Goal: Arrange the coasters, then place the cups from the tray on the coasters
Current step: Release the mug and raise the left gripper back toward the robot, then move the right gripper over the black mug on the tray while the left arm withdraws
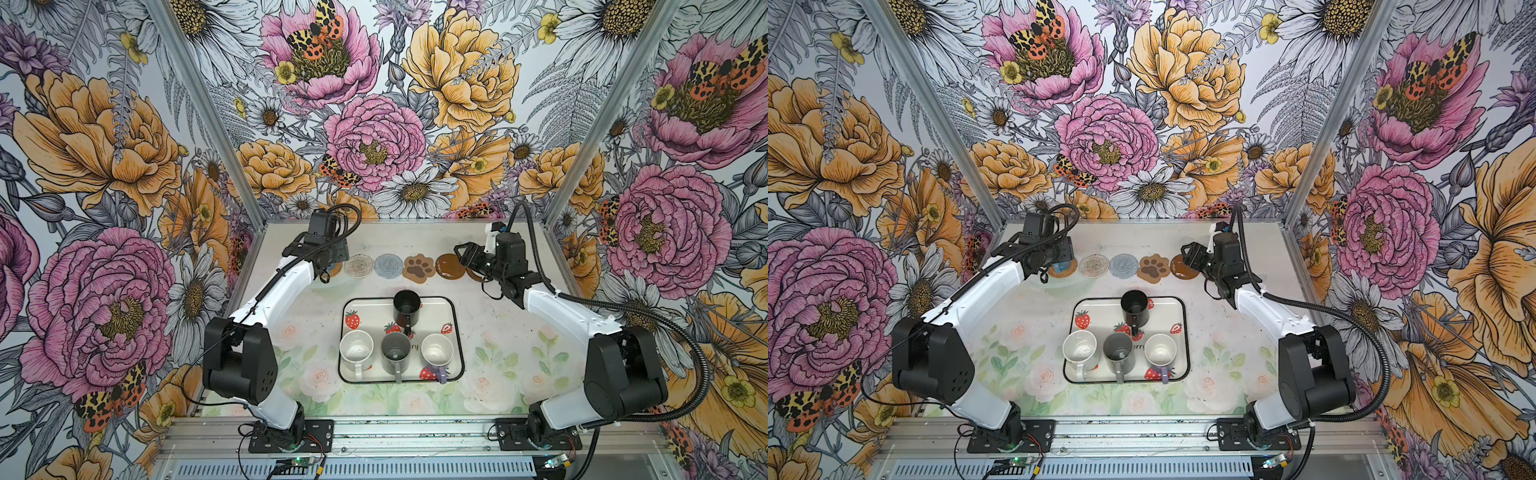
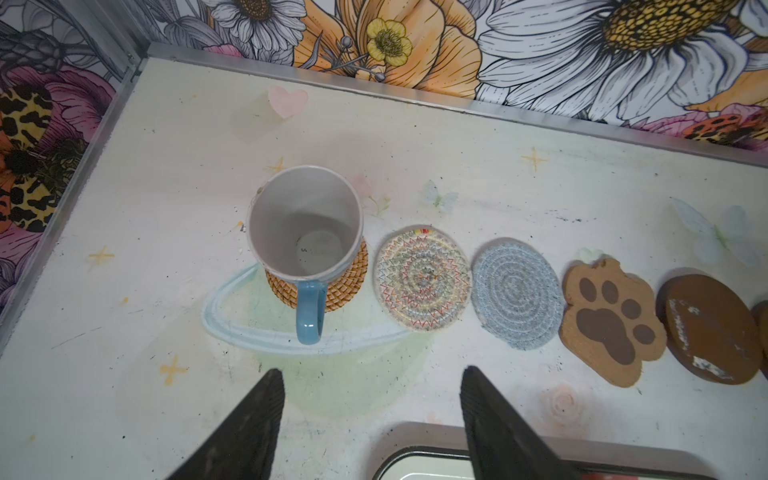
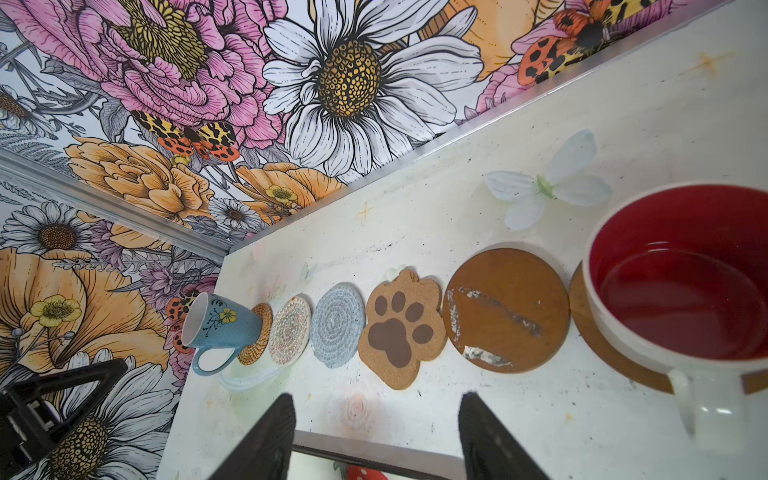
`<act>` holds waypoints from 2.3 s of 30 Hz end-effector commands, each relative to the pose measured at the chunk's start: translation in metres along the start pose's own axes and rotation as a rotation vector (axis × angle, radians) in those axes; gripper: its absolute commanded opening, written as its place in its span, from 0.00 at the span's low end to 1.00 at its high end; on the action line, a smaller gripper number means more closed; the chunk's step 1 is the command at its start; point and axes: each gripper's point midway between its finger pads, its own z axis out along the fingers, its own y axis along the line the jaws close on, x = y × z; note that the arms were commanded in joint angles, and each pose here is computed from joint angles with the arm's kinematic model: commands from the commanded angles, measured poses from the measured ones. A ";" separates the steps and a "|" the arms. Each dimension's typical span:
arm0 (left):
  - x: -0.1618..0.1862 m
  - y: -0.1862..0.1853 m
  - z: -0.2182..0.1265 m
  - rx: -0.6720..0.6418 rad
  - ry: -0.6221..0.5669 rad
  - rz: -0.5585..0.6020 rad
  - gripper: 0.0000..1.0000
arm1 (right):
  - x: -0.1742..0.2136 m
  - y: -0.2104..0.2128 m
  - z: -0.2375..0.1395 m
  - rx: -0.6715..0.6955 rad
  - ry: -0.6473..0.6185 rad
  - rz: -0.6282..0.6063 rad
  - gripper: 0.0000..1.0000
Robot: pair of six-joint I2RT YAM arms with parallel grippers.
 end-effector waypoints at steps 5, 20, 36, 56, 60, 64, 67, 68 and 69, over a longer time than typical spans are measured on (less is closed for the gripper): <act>-0.025 -0.027 -0.051 0.129 -0.212 -0.068 0.76 | -0.021 0.044 -0.024 -0.053 -0.043 -0.090 0.66; 0.030 -0.071 -0.088 0.412 -0.257 -0.117 0.83 | 0.015 0.054 -0.047 0.033 0.099 -0.253 0.67; 0.037 -0.051 -0.107 0.346 -0.324 -0.078 0.86 | 0.094 0.069 -0.058 0.114 0.320 -0.419 0.67; 0.042 -0.006 -0.112 0.301 -0.372 -0.174 0.90 | 0.175 0.069 -0.044 0.200 0.492 -0.453 0.70; 0.043 -0.006 -0.109 0.307 -0.365 -0.174 0.90 | 0.196 0.076 -0.040 0.193 0.534 -0.476 0.70; 0.044 -0.006 -0.106 0.303 -0.358 -0.175 0.91 | 0.206 0.076 -0.033 0.205 0.555 -0.485 0.71; 0.044 -0.006 -0.106 0.305 -0.356 -0.175 0.91 | 0.209 0.075 -0.030 0.213 0.558 -0.485 0.72; 0.045 -0.006 -0.105 0.302 -0.356 -0.175 0.91 | 0.210 0.076 -0.029 0.213 0.560 -0.482 0.72; 0.045 -0.006 -0.104 0.302 -0.355 -0.175 0.91 | 0.211 0.076 -0.027 0.211 0.565 -0.480 0.72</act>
